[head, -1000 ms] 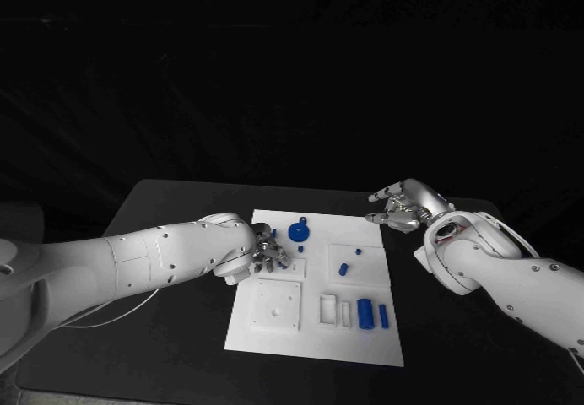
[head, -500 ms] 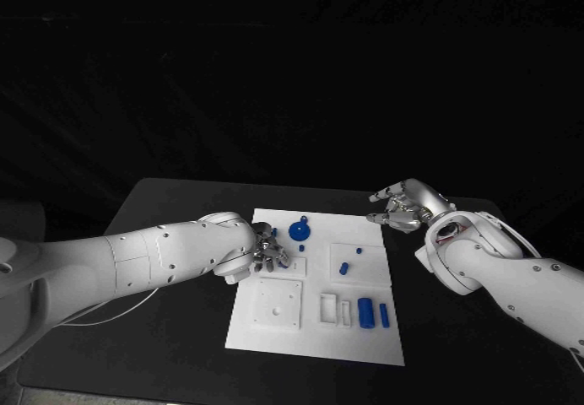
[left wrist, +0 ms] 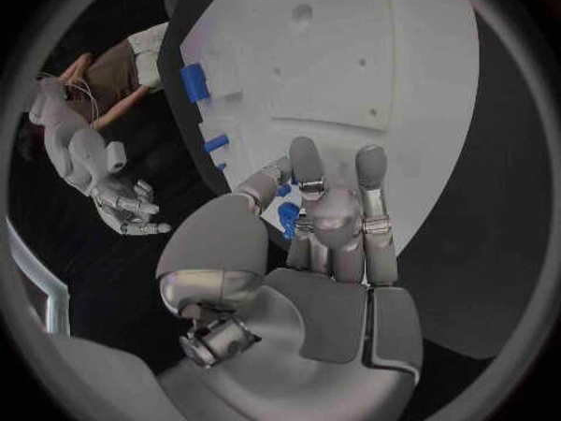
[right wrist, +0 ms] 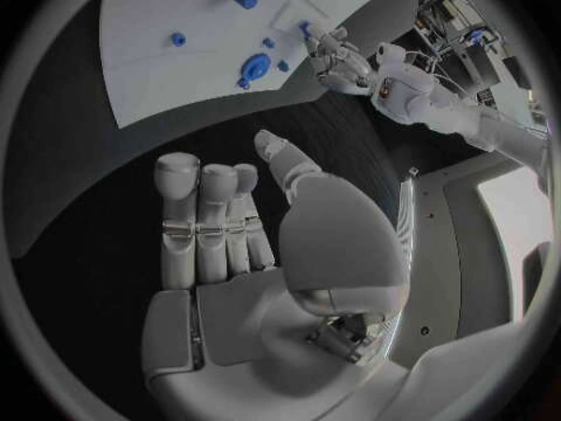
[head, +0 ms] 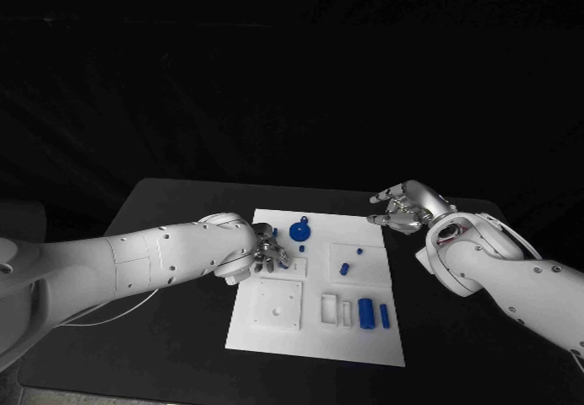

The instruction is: Assemble the parts on the task board

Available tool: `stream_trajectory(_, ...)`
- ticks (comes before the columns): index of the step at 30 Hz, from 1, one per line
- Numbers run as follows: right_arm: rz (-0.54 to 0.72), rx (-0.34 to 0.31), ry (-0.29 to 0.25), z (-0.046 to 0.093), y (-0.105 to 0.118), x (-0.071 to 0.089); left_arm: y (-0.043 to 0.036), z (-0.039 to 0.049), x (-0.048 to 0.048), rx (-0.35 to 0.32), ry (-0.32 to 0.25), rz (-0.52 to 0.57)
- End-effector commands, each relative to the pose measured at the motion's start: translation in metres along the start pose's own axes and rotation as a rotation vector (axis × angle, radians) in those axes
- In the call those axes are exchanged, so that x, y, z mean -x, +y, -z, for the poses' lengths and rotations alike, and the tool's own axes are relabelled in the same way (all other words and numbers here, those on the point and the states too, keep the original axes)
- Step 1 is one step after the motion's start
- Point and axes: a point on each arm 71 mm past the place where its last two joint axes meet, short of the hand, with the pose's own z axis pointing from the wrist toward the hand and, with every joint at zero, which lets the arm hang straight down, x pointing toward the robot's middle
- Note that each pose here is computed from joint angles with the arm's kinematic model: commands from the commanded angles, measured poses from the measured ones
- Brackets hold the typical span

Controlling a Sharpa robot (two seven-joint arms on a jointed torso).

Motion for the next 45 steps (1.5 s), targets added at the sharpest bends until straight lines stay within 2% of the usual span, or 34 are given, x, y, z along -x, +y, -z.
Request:
stream_trajectory(1,0.005,0.004,0.012,0.000,0.000,-0.001,0.0039,-0.0007,-0.0016,0.026,-0.008,-0.023)
stream_trajectory(15,0.006,0.000,0.014,0.001,-0.001,-0.002,0.0034,0.0019,-0.0017,0.012,-0.040,-0.027)
stream_trajectory(24,0.005,-0.002,0.015,0.002,-0.003,-0.002,0.0044,0.0068,-0.0016,-0.019,-0.085,0.001)
stream_trajectory(35,0.006,-0.007,0.017,0.003,-0.005,-0.003,0.0042,0.0172,-0.0020,-0.073,-0.154,0.061)
stream_trajectory(45,0.006,-0.010,0.020,0.003,-0.006,-0.004,0.0029,0.0199,-0.0050,-0.076,-0.175,0.080)
